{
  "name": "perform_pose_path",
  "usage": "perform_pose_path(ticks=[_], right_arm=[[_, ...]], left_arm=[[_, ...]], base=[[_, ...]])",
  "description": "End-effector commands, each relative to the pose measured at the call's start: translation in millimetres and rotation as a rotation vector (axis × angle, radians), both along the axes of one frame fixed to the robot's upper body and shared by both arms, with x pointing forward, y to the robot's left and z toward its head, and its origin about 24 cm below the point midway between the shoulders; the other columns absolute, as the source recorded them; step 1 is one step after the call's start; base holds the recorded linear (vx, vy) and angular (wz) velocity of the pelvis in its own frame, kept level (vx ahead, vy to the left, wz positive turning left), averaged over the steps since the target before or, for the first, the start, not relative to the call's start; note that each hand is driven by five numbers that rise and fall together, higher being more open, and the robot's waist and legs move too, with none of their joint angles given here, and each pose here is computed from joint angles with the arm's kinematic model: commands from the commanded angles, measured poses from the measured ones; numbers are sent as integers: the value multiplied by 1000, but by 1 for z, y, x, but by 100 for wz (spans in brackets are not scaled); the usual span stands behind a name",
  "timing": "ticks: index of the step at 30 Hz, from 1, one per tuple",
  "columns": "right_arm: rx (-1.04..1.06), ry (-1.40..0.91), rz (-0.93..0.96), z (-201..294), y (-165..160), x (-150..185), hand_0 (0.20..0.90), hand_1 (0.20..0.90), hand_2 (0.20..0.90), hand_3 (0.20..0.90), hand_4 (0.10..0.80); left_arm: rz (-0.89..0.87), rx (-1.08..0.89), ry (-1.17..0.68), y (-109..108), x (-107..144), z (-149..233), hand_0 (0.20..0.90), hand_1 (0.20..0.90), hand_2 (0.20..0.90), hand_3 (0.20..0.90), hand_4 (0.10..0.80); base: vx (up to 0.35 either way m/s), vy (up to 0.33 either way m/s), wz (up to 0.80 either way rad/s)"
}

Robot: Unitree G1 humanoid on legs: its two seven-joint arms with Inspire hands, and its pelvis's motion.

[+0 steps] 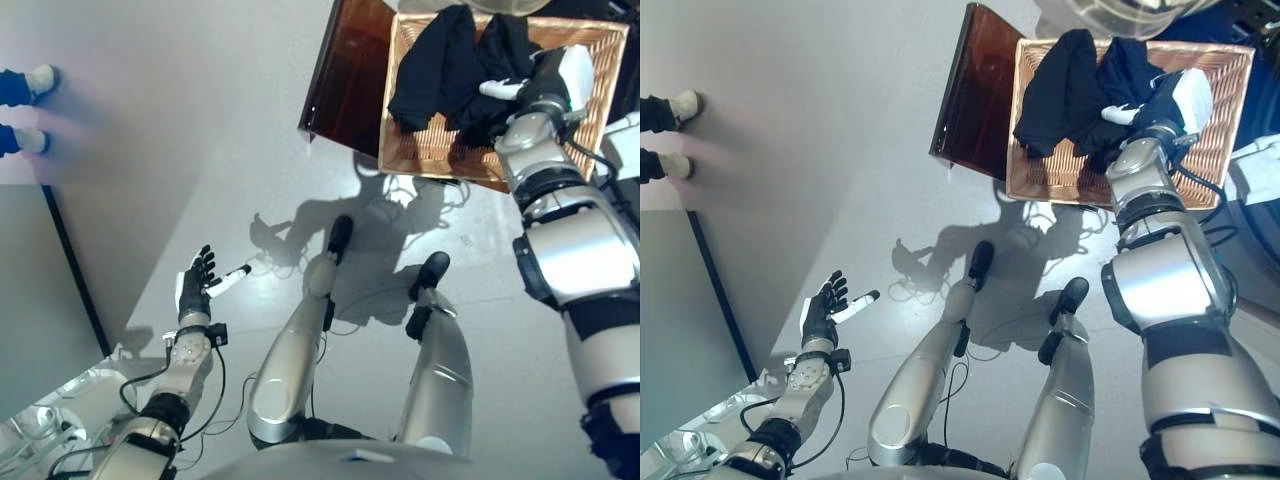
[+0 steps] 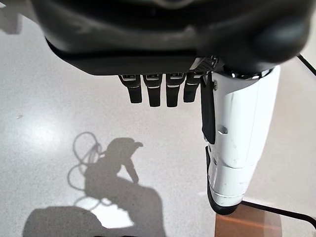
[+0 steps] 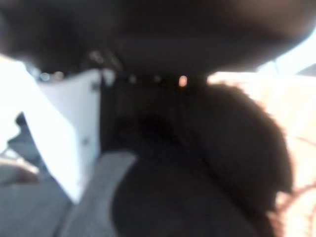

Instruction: Pick up the clothes and place them into the washing machine

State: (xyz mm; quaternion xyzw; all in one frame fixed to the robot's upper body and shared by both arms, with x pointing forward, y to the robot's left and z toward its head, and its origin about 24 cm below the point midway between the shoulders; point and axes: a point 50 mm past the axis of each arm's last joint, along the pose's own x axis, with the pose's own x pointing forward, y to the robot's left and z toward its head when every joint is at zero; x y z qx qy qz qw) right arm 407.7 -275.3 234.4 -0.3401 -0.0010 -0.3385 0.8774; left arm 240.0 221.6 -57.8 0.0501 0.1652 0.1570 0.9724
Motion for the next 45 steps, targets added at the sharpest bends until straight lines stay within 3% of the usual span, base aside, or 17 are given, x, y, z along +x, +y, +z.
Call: perform_pose_path(ticks=[1, 12, 22, 31, 45], right_arm=[[-60, -255, 81, 48, 15, 1, 200, 200, 200, 200, 300], [135, -322, 227, 13, 41, 5, 200, 200, 200, 200, 300], [381, -386, 294, -21, 46, -2, 200, 200, 200, 200, 300], [595, -462, 314, -37, 42, -8, 200, 200, 200, 200, 300], [841, -650, 241, -43, 9, -22, 200, 200, 200, 200, 300]], left_arm=[[21, 73, 41, 14, -11, -7, 900, 900, 900, 900, 800], [56, 97, 149, 22, -27, -24, 900, 900, 900, 900, 800], [79, 86, 208, 23, -36, -34, 900, 900, 900, 900, 800], [87, 73, 246, 21, -41, -40, 900, 900, 900, 900, 800], [79, 33, 276, 13, -47, -48, 900, 900, 900, 900, 800]], base=[[17, -15, -5], [25, -11, -7], [38, -11, -8], [16, -5, -6], [-1, -3, -5]])
